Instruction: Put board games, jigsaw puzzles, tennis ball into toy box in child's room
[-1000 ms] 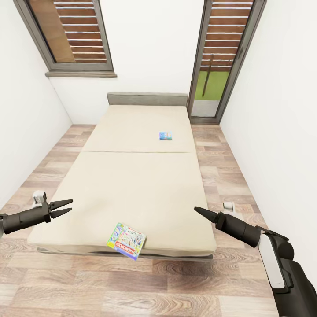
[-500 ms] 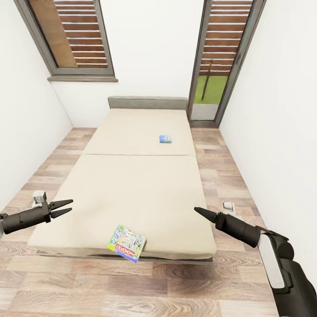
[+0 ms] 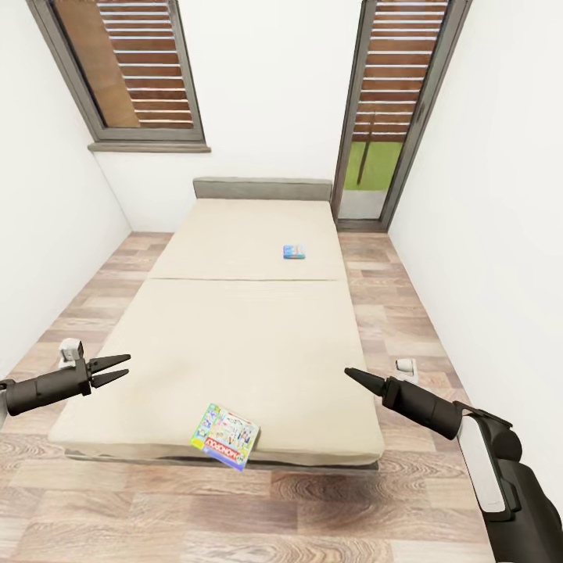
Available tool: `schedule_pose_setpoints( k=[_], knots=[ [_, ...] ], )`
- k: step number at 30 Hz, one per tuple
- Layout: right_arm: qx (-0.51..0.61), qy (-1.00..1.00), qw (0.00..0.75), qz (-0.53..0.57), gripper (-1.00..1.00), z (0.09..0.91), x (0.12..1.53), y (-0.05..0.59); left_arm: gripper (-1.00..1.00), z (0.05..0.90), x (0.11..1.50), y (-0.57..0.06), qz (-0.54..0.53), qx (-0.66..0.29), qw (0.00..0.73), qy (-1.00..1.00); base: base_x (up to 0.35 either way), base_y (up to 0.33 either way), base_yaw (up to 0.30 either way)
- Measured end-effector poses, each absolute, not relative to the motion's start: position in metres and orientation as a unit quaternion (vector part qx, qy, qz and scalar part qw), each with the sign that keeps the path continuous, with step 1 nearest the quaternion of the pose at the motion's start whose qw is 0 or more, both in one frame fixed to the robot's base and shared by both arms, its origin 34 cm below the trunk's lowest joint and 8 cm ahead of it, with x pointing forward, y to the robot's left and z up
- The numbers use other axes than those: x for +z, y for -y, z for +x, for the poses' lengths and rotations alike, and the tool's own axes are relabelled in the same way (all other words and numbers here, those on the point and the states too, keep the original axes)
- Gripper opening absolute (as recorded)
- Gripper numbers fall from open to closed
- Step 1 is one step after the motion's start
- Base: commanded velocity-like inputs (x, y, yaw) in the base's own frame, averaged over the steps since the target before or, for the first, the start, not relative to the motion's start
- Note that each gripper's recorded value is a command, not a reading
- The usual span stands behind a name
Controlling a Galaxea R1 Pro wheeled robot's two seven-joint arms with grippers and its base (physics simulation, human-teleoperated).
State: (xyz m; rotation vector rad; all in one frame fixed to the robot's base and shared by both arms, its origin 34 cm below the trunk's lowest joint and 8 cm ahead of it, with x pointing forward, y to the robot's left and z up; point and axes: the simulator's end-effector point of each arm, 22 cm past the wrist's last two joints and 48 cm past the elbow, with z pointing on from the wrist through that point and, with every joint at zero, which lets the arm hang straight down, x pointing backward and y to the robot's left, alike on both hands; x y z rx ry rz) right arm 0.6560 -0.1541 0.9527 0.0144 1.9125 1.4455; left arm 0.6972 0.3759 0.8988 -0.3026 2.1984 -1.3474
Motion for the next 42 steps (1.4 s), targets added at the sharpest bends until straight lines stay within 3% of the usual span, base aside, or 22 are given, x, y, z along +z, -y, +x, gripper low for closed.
schedule_pose_setpoints(
  k=[42],
  knots=[
    [0.553,-0.736,0.389,-0.01,1.0,0.656,0.985,0.156,1.0,0.697,0.93,-0.358,-0.086,-0.511,0.281,-0.808,0.0,0.0,0.0]
  ],
)
